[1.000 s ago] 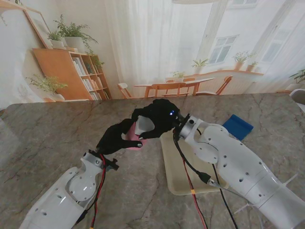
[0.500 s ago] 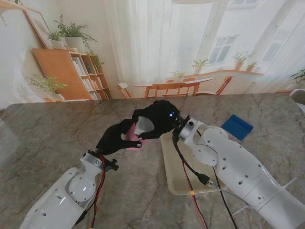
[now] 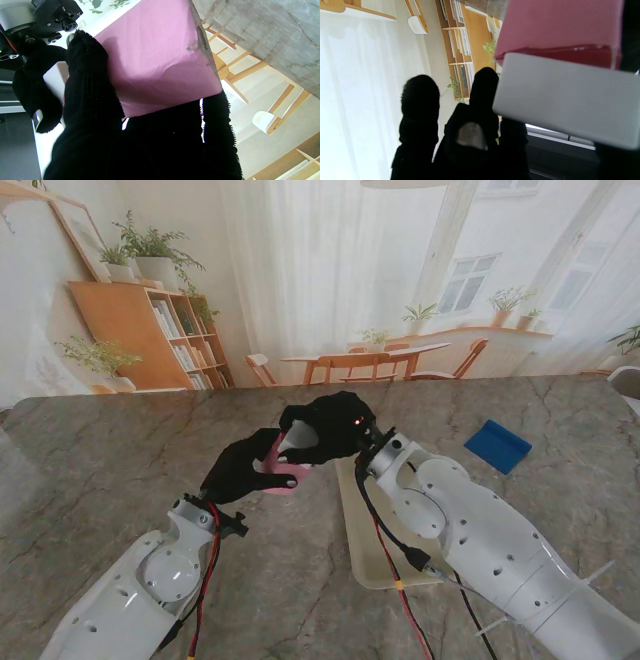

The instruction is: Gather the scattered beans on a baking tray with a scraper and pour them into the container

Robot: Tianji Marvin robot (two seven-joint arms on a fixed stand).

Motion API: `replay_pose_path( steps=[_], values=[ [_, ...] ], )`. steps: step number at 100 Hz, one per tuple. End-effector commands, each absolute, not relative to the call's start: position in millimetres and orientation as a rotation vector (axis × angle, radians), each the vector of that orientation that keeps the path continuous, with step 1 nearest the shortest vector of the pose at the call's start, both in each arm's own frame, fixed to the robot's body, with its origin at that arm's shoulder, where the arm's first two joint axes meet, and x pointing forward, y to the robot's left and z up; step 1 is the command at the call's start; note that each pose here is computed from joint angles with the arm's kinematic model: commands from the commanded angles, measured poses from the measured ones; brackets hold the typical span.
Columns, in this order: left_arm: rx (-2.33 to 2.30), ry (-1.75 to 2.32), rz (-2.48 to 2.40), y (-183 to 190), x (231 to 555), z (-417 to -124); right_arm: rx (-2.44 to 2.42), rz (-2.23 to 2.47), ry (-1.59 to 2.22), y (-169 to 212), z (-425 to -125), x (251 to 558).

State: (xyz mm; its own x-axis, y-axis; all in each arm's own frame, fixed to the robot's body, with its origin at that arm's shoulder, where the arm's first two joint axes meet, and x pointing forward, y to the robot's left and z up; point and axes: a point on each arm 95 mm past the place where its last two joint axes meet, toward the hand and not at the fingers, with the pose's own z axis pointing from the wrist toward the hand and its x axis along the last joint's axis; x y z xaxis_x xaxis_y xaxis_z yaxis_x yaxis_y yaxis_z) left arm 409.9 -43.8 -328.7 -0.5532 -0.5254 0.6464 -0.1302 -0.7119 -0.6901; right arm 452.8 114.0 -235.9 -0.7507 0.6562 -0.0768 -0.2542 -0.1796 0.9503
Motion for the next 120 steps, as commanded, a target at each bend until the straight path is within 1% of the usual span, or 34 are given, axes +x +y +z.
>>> replay_pose_path(
  steps=[1,32,56,73,89,120],
  values=[
    [-1.324,1.035,-2.361,-46,410,-325,0.502,1.954,1.521,113,-239,451],
    [-1.333,1.042,-2.356,-46,410,-325,0.619,1.917,1.571,100,-237,444],
    [-1.336,1.042,-2.354,-46,411,-325,0.610,1.907,1.530,82,-224,443],
    [-1.333,1.039,-2.354,-45,410,-325,0.424,1.906,1.595,67,-217,442],
    [-1.334,1.041,-2.356,-46,411,-325,0.314,1.894,1.687,60,-216,442],
    [-1.333,1.043,-2.359,-47,411,-325,0.182,1.857,1.836,63,-217,445]
  ],
)
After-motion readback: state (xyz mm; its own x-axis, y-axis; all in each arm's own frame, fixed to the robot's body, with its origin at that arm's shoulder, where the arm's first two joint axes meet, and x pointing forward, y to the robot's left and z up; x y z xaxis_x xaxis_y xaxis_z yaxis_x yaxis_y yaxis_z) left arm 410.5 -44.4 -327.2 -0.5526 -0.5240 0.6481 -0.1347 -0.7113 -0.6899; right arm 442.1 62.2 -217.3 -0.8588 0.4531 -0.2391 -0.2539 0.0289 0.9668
